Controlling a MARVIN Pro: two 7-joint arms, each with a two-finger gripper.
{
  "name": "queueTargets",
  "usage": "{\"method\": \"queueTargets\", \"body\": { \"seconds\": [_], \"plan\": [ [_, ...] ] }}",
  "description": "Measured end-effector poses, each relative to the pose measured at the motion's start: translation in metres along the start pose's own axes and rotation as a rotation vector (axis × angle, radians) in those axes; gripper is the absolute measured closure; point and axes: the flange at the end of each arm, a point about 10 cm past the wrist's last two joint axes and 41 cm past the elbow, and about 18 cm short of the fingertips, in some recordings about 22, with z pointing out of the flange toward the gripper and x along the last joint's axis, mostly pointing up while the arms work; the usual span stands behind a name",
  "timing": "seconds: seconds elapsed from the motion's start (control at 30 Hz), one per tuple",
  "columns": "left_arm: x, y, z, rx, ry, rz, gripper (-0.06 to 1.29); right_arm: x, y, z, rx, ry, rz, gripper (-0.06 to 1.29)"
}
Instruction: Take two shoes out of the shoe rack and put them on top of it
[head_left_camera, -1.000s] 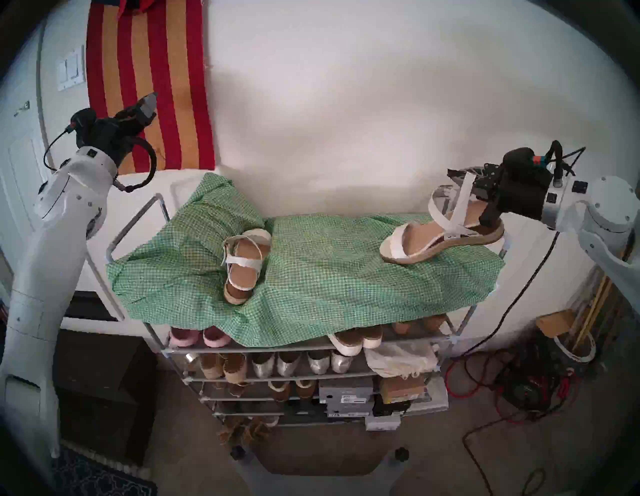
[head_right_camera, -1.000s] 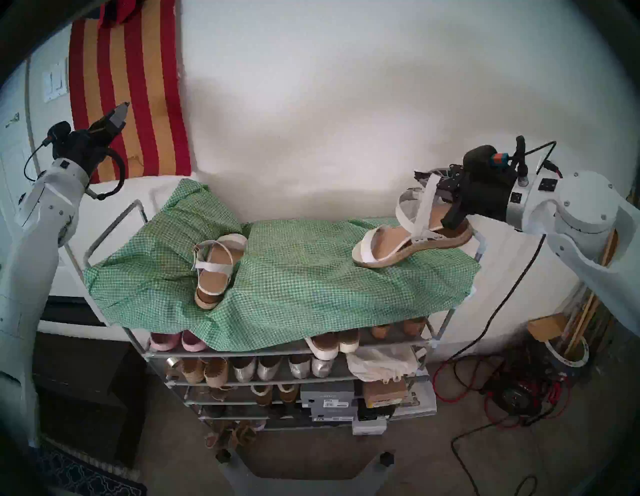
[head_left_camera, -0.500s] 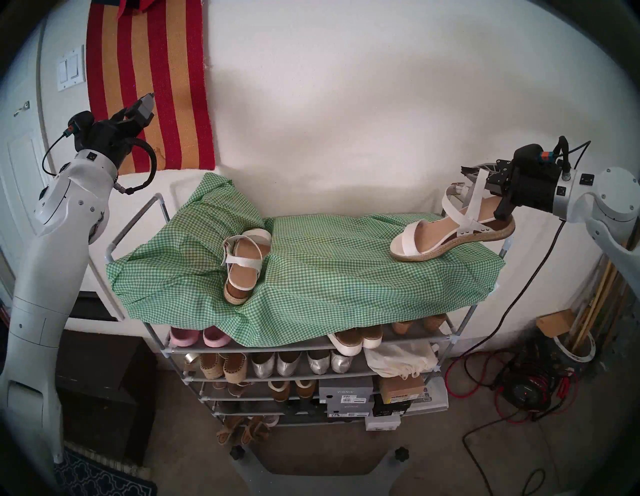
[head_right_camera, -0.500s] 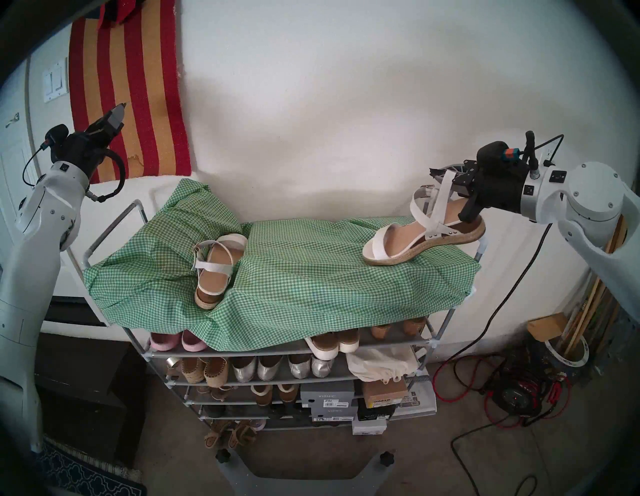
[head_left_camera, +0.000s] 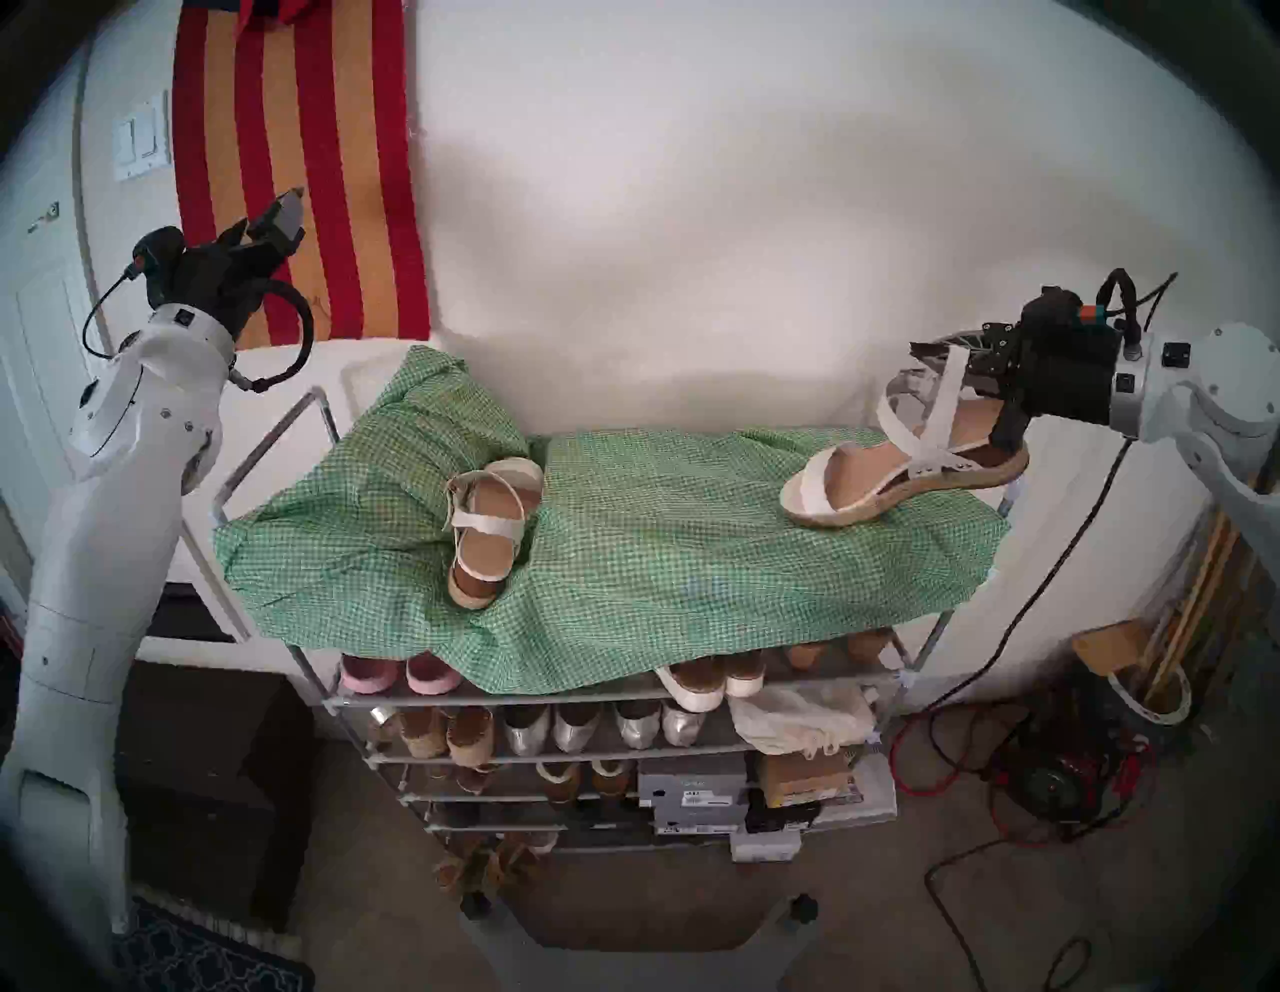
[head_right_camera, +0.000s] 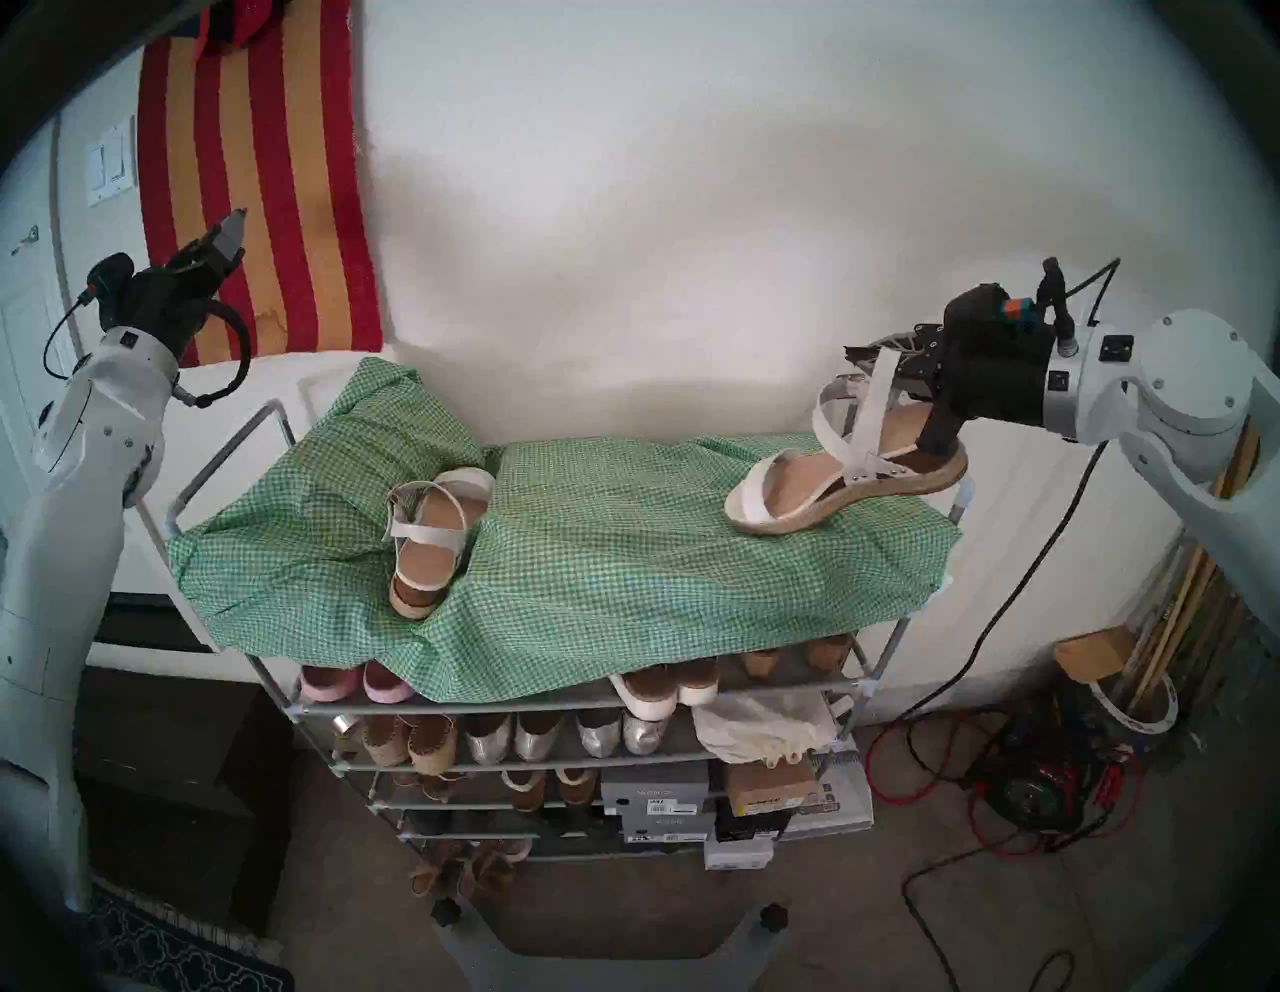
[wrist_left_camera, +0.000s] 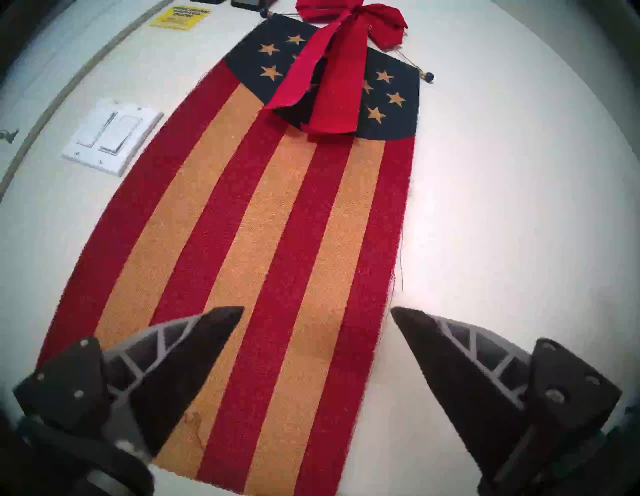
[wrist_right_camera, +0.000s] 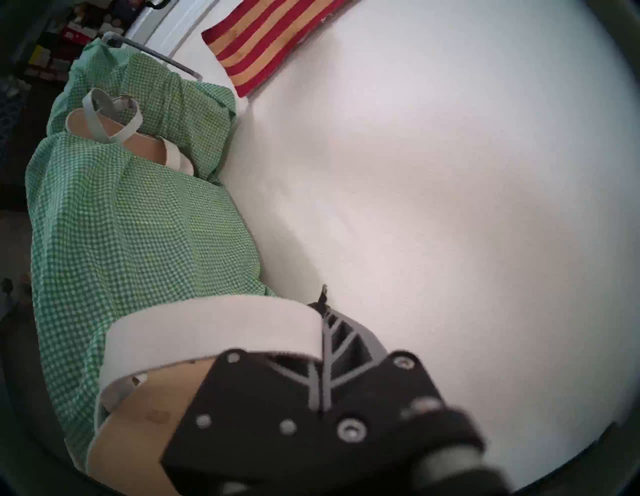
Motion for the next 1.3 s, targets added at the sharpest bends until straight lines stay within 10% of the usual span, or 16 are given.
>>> {"method": "queueTargets", "body": {
  "seconds": [1.3],
  "plan": [
    [-0.001,0.003,-0.009,0.058,0.039,0.017,0.00,-0.016,-0.042,0.005,0.300,-0.127,-0.061,1.25]
  ]
}}
